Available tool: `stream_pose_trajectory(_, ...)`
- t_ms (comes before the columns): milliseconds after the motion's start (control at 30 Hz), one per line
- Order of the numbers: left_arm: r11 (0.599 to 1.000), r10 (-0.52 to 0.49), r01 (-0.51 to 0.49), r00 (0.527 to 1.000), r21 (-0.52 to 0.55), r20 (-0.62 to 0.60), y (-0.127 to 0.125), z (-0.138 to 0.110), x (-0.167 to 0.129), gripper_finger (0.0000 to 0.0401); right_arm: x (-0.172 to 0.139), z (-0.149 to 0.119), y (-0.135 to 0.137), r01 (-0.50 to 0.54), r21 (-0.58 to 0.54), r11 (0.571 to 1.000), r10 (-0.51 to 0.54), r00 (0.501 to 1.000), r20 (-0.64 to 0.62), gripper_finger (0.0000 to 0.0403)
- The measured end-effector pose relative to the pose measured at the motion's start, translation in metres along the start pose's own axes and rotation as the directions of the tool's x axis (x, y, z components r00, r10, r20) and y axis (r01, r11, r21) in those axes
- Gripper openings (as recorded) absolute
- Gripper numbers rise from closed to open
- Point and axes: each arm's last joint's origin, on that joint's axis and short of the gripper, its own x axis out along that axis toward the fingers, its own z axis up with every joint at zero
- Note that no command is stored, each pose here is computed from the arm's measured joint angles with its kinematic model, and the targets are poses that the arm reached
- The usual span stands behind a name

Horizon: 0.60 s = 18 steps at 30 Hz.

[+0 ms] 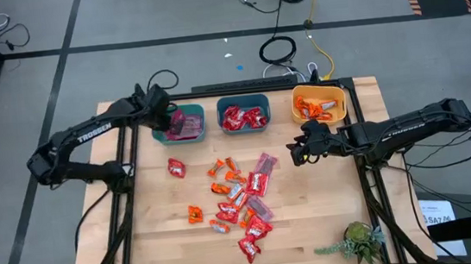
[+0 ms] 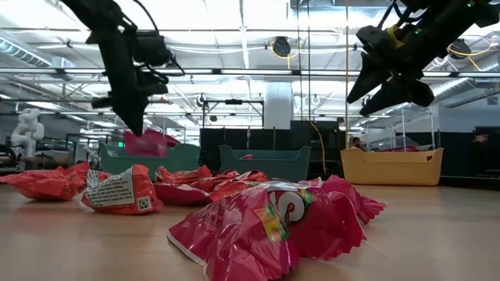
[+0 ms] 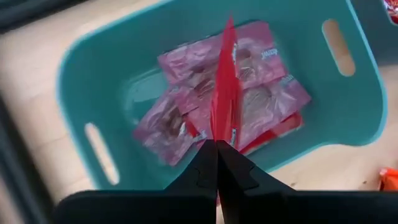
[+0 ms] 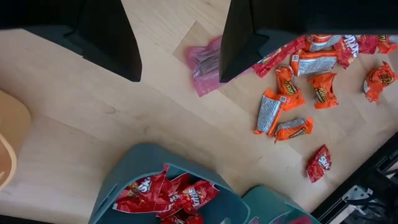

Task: Sort candy
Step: Put the red chocolate into the green bin

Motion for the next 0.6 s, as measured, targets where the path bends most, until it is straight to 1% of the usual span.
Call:
stream_pose_trajectory(100,1.000,0.006,-0.006,1.000,-0.003,0.002,0.0003,0.0008,0.0050,0.0005,0.0000,0.0000,0.0000,0.000,0.005,1.000,0.000,1.000,0.000,0.0208)
stream_pose_trajectory(233,0.995,0.095,-0.095,0.995,-0.005,0.025,0.0031,0.0015,0.0064,0.0023,0.0000,0.0000,0.0000,0.000,0.009,1.000,0.000,1.000,0.000,0.0208)
stream_pose_trajectory(300,0.992,0.122,-0.122,0.992,-0.013,0.034,0.0039,0.0017,0.0063,0.0032,0.0000,0.0000,0.0000,0.000,0.015,1.000,0.000,1.000,0.000,0.0208)
stream_pose_trajectory(400,0.990,0.136,-0.134,0.990,-0.052,0.033,0.0044,0.0013,0.0062,0.0044,0.0000,0.0000,0.0000,0.000,0.017,1.000,0.000,1.000,0.000,0.0208)
stream_pose_trajectory(600,0.991,0.127,-0.125,0.992,-0.057,0.026,0.0041,0.0008,0.0062,0.0076,0.0000,0.0000,0.0000,0.000,0.017,1.000,0.000,1.000,0.000,0.0208)
